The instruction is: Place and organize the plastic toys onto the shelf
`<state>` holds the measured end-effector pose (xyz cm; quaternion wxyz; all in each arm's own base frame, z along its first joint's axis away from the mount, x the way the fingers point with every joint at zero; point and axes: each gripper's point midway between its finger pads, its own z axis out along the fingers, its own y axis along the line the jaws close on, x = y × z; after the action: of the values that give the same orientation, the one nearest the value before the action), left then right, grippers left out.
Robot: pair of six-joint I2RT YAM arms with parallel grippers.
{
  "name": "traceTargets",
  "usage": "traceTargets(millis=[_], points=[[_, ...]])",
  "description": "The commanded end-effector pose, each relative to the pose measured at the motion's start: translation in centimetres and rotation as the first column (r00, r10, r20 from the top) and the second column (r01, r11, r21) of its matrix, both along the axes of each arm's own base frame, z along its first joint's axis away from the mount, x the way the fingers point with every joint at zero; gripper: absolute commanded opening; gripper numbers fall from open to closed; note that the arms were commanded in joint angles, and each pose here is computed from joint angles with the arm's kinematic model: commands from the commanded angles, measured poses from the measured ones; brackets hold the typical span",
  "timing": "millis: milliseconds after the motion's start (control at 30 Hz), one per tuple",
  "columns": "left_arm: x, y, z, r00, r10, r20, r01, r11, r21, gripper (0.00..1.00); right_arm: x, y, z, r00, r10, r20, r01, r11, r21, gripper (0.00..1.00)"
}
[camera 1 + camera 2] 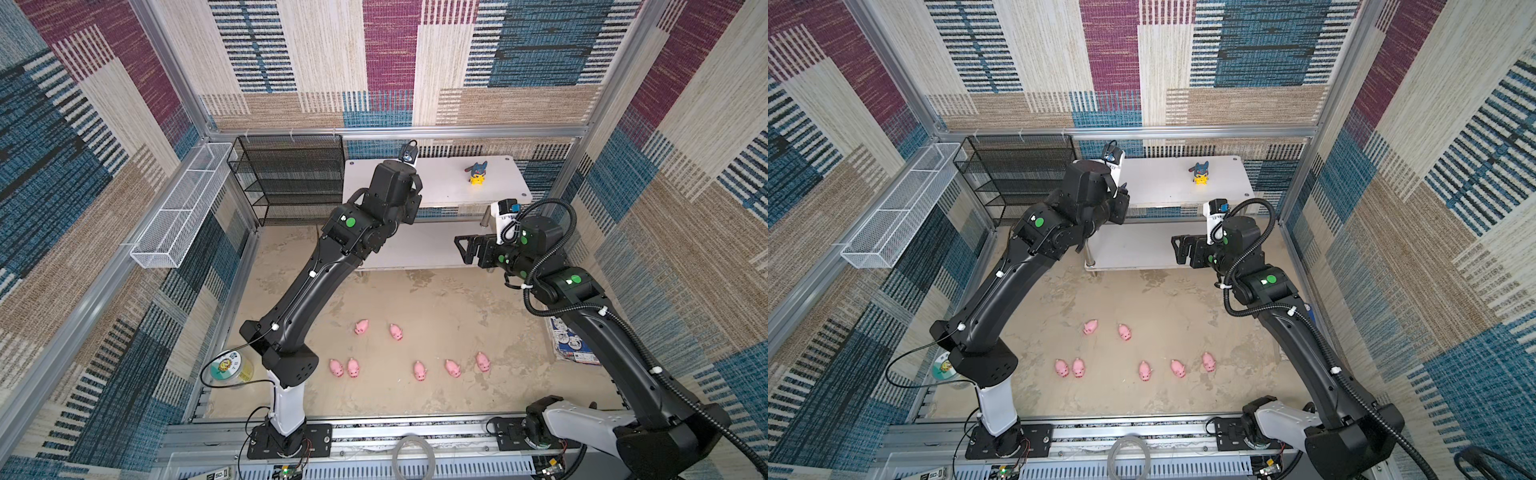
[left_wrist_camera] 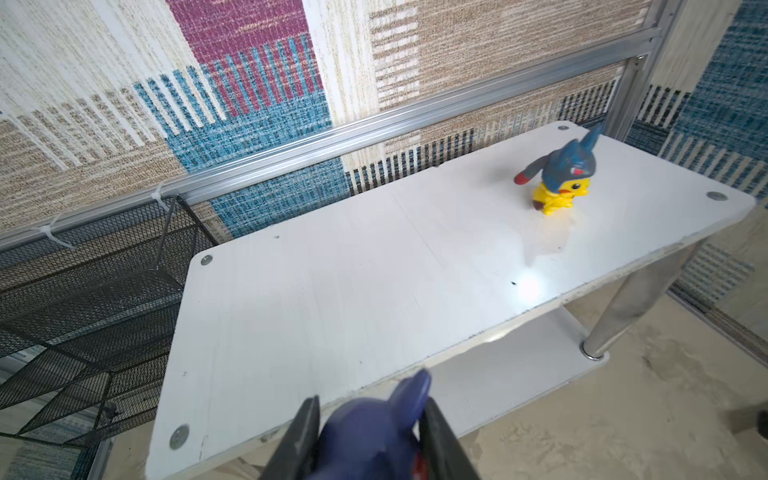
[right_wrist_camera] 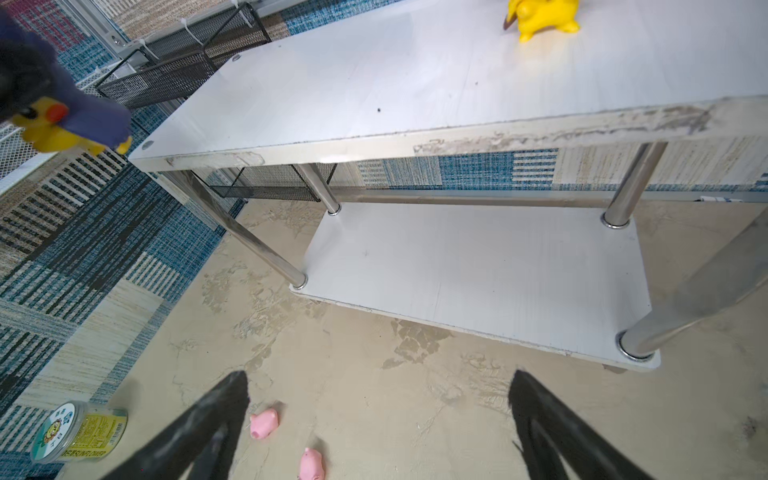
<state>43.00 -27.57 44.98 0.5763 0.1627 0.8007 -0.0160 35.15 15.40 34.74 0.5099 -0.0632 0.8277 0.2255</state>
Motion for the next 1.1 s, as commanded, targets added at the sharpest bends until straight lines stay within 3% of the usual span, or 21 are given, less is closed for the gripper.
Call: traceTargets(millis=[0, 467, 1067], points=[[1.3, 0.1, -0.2, 1.0, -0.023, -0.009, 0.023, 1.0, -0.018, 0.14, 0.3, -0.6, -0.3, 0.999, -0.033, 0.0, 0.033, 0.999, -0.025, 1.0], [7.0, 1.7, -0.9, 0.999, 0.003, 0.037, 0.0, 0.996, -0.085, 0.14, 1.7, -0.3, -2.8, 0.998, -0.043, -0.037, 0.041, 0.998, -0.05, 1.0], [9.2, 1.8, -1.5, 0.998, 0.002, 0.056, 0.004, 0.994, -0.113, 0.17, 2.8, -0.4, -4.6, 0.997, -0.06, -0.056, 0.054, 0.994, -0.095, 1.0]])
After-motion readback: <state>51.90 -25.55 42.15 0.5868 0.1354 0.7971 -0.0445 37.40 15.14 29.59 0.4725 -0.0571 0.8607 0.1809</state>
